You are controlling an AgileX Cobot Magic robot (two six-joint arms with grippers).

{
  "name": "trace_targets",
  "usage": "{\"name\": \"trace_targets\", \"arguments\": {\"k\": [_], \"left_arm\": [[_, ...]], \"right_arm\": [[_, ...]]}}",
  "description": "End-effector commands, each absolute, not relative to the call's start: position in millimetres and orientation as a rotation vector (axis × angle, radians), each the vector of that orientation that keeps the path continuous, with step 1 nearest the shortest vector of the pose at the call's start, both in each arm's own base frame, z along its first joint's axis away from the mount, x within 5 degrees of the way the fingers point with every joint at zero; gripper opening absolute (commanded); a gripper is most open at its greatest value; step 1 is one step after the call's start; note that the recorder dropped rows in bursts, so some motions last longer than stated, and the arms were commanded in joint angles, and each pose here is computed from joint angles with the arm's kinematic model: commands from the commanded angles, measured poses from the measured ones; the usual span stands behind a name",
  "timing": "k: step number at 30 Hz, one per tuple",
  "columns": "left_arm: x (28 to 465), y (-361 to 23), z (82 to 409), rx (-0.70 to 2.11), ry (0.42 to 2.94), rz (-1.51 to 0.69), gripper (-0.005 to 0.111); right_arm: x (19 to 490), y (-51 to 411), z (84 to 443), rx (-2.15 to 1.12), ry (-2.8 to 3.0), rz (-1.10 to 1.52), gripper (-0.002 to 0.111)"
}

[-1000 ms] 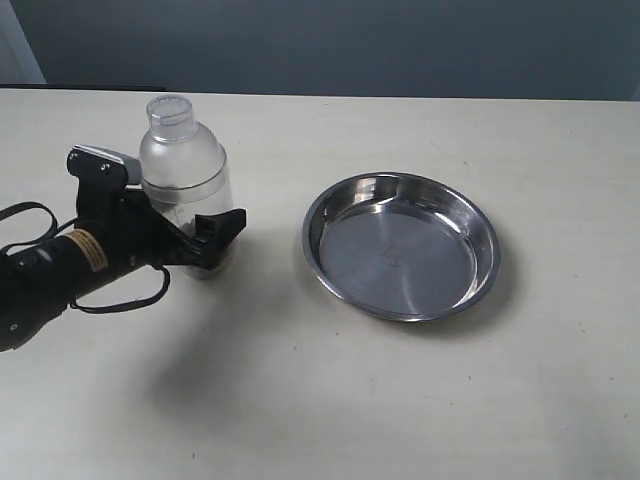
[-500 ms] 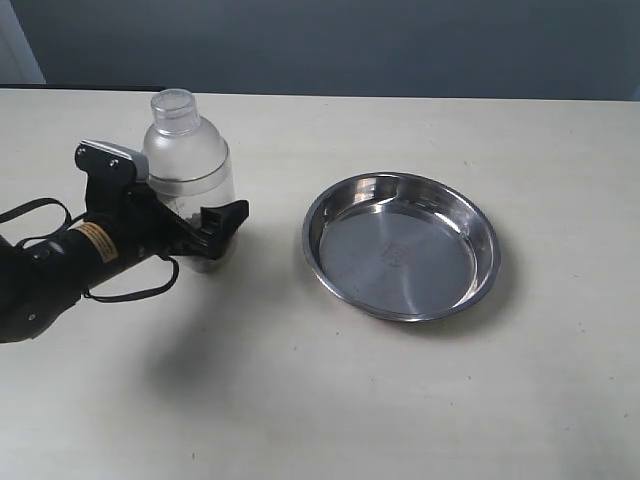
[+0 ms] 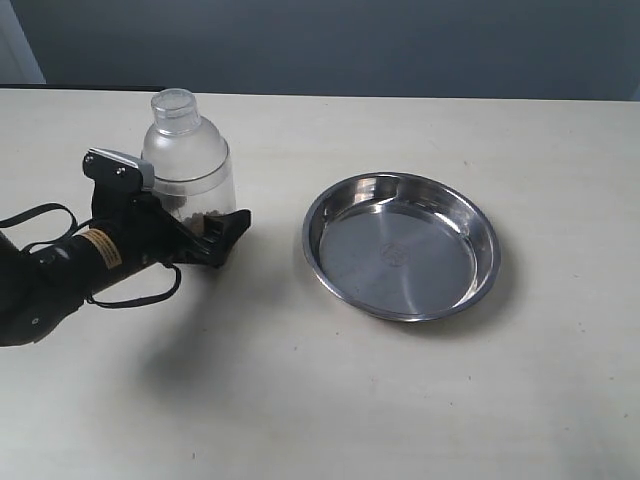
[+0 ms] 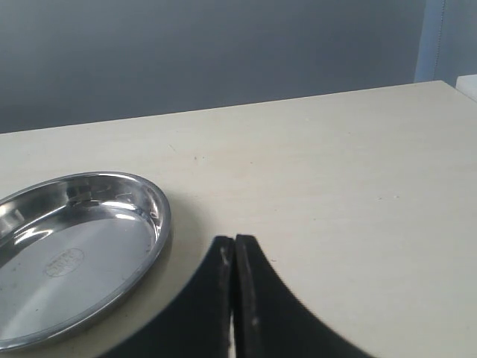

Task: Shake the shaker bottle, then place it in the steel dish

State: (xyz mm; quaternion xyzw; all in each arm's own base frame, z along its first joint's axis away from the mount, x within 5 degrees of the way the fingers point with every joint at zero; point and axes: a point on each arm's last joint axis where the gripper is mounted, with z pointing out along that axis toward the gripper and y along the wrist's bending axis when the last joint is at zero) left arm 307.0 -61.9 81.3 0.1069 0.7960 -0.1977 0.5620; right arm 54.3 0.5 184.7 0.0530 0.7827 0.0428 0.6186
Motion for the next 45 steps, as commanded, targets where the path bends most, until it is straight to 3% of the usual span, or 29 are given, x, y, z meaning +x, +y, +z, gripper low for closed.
{"name": "trace_targets", "arguments": {"k": [1, 5, 6, 22, 29, 37, 45], "left_arm": [[307.3, -63.6, 82.2, 0.255, 1.86, -0.47, 0.065], [306.6, -64.9, 81.9, 0.283, 1.859, -0.472, 0.01], [305.9, -66.1, 81.8, 0.313, 1.856, -0.472, 0.001], [303.7, -68.7, 80.0, 0.329, 1.88, -0.509, 0.002], [301.4, -71.0, 101.4, 0.331, 1.813, -0.55, 0.0], [275.5, -63.6, 159.8, 0.35, 1.742, -0.453, 0.0], [218.5, -55.0, 242.0, 0.33, 1.476, -0.403, 0.0]], "right_arm": [[54.2, 0.5, 185.3, 0.113, 1.79, 0.092, -0.001], [54.2, 0.5, 185.3, 0.113, 1.79, 0.092, -0.001], [54.2, 0.5, 185.3, 0.113, 1.79, 0.092, -0.001], [54.2, 0.4, 185.3, 0.111, 1.79, 0.09, -0.001], [54.2, 0.4, 185.3, 0.111, 1.79, 0.09, -0.001], [54.2, 0.5, 185.3, 0.113, 1.79, 0.092, -0.001], [54.2, 0.5, 185.3, 0.113, 1.79, 0.092, -0.001]]}}
